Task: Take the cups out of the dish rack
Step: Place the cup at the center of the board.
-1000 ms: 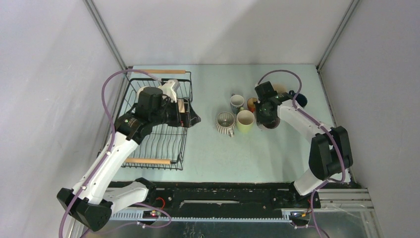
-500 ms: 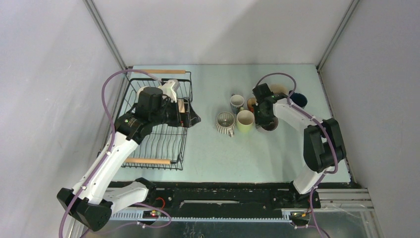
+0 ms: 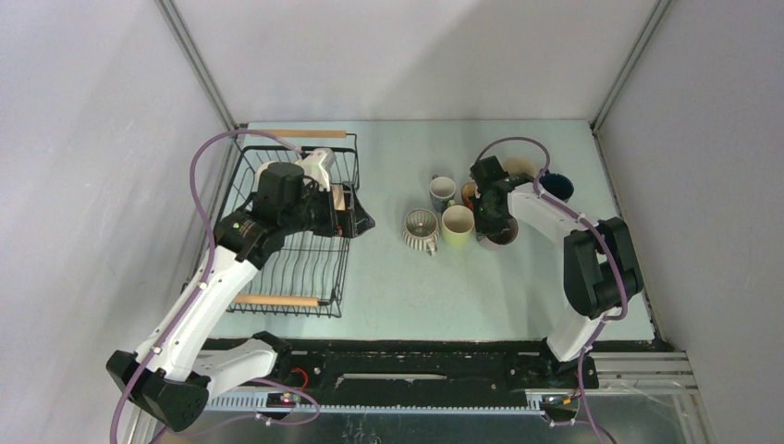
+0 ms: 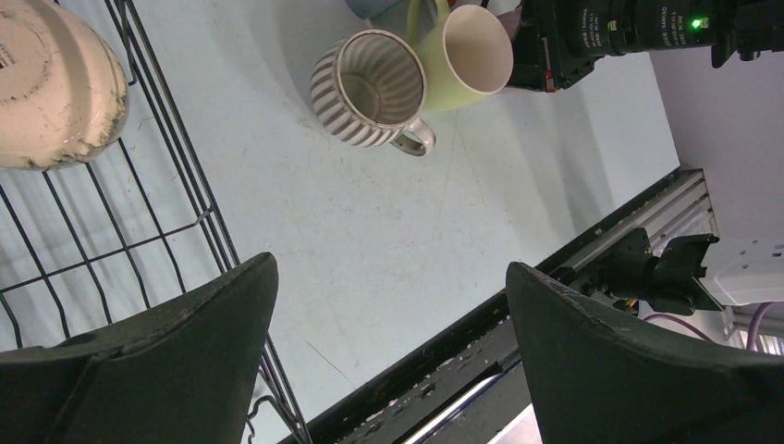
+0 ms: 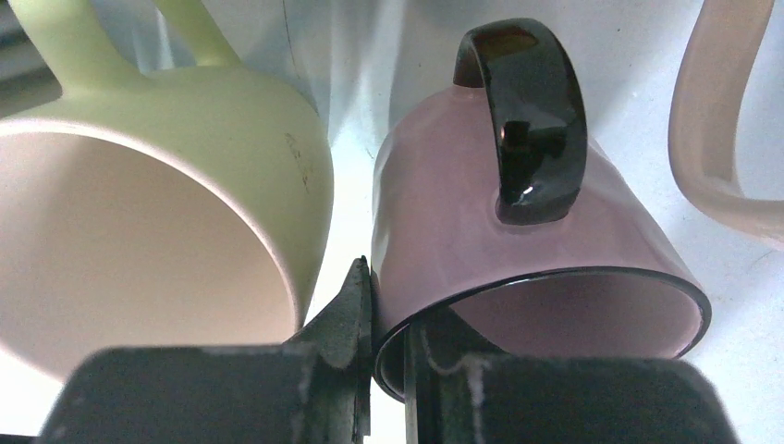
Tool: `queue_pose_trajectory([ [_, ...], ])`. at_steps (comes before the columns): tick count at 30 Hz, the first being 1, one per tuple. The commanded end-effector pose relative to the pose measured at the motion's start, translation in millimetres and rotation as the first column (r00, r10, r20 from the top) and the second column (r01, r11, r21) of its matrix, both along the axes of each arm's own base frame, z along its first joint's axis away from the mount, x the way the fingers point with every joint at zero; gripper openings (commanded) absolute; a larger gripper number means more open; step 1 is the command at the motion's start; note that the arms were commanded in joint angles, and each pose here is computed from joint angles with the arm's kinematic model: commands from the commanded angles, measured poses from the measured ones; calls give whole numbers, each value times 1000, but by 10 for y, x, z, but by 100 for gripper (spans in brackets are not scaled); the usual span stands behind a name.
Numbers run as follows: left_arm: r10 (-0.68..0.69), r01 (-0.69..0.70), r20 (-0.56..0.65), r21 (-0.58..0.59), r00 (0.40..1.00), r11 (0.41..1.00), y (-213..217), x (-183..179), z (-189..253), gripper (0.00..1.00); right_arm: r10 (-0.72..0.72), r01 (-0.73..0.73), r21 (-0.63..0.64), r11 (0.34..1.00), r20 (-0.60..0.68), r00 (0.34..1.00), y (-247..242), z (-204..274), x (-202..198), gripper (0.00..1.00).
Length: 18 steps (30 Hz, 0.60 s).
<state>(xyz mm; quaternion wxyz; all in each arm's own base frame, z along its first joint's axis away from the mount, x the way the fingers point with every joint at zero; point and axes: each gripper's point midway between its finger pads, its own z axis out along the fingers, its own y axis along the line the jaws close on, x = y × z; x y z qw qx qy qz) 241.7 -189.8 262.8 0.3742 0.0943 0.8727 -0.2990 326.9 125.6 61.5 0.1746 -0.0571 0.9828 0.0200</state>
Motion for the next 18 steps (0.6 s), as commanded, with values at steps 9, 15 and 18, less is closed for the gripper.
queue_pose_trajectory([
  [9, -25, 25, 8, 11, 1000, 1000, -20, -27, -18, 100, 12, -13, 15, 1000, 42, 999, 22, 130, 130, 13],
  [15, -22, 22, 5, 13, 1000, 1000, -12, -32, -24, 100, 17, -18, 22, 1000, 43, 999, 30, 157, 114, 18],
  [18, -20, 20, 7, 12, 1000, 1000, -10, -33, -13, 100, 17, -19, 26, 999, 46, 999, 33, 172, 113, 21],
])
